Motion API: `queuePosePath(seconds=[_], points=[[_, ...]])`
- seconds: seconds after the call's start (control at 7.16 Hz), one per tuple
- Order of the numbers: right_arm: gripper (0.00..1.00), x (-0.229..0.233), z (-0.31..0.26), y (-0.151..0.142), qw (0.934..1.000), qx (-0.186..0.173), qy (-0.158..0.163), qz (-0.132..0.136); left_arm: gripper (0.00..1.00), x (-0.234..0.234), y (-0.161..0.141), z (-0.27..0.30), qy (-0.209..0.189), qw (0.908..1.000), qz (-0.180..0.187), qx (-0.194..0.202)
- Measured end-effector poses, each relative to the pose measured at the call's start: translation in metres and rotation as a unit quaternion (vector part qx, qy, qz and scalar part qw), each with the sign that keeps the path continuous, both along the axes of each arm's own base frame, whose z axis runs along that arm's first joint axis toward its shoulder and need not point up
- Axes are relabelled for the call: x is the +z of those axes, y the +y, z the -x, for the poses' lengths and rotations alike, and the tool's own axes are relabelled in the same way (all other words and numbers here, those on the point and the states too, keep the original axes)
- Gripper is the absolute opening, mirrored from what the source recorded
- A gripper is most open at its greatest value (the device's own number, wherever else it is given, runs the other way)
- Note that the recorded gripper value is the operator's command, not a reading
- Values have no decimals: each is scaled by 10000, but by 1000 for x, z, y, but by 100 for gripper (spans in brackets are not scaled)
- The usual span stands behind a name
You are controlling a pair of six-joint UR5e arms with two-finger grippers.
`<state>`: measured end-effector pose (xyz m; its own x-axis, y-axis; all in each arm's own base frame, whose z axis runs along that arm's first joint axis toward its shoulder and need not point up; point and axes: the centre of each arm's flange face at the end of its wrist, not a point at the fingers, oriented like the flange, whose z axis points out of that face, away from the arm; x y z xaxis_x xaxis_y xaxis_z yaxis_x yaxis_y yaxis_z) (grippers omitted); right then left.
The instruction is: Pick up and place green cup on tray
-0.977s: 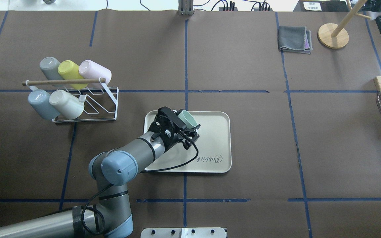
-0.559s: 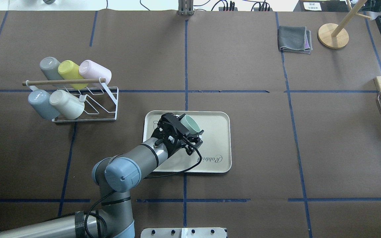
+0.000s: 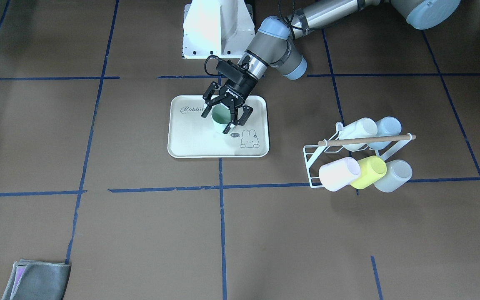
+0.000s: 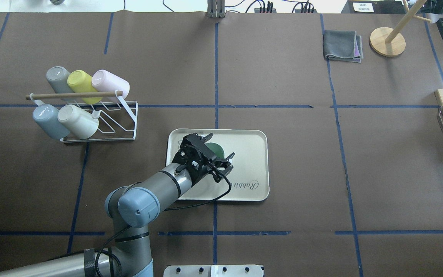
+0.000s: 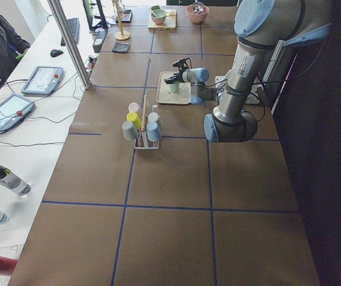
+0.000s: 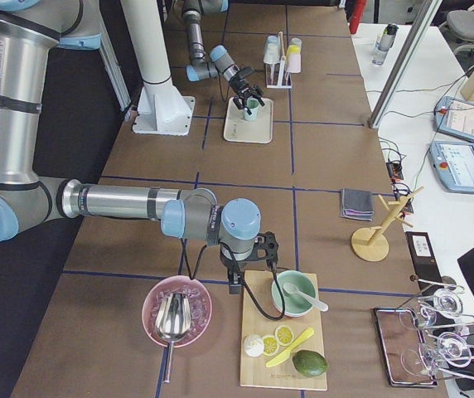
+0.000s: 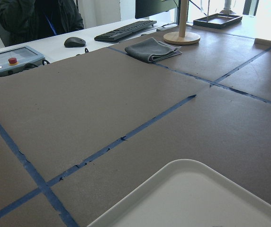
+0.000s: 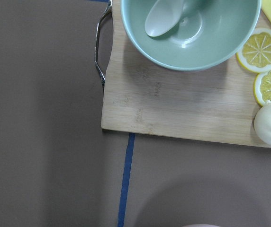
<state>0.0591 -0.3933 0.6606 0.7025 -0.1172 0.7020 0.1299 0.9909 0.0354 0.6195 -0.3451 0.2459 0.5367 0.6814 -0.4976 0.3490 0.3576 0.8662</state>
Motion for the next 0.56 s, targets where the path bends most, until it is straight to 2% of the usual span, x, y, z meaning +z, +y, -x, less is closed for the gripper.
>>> queuePosePath(seconds=[0.56], points=[[100,-3,0,-2,10000,-1,0,-34,92,-32,6,36,439,9985,-335,24]])
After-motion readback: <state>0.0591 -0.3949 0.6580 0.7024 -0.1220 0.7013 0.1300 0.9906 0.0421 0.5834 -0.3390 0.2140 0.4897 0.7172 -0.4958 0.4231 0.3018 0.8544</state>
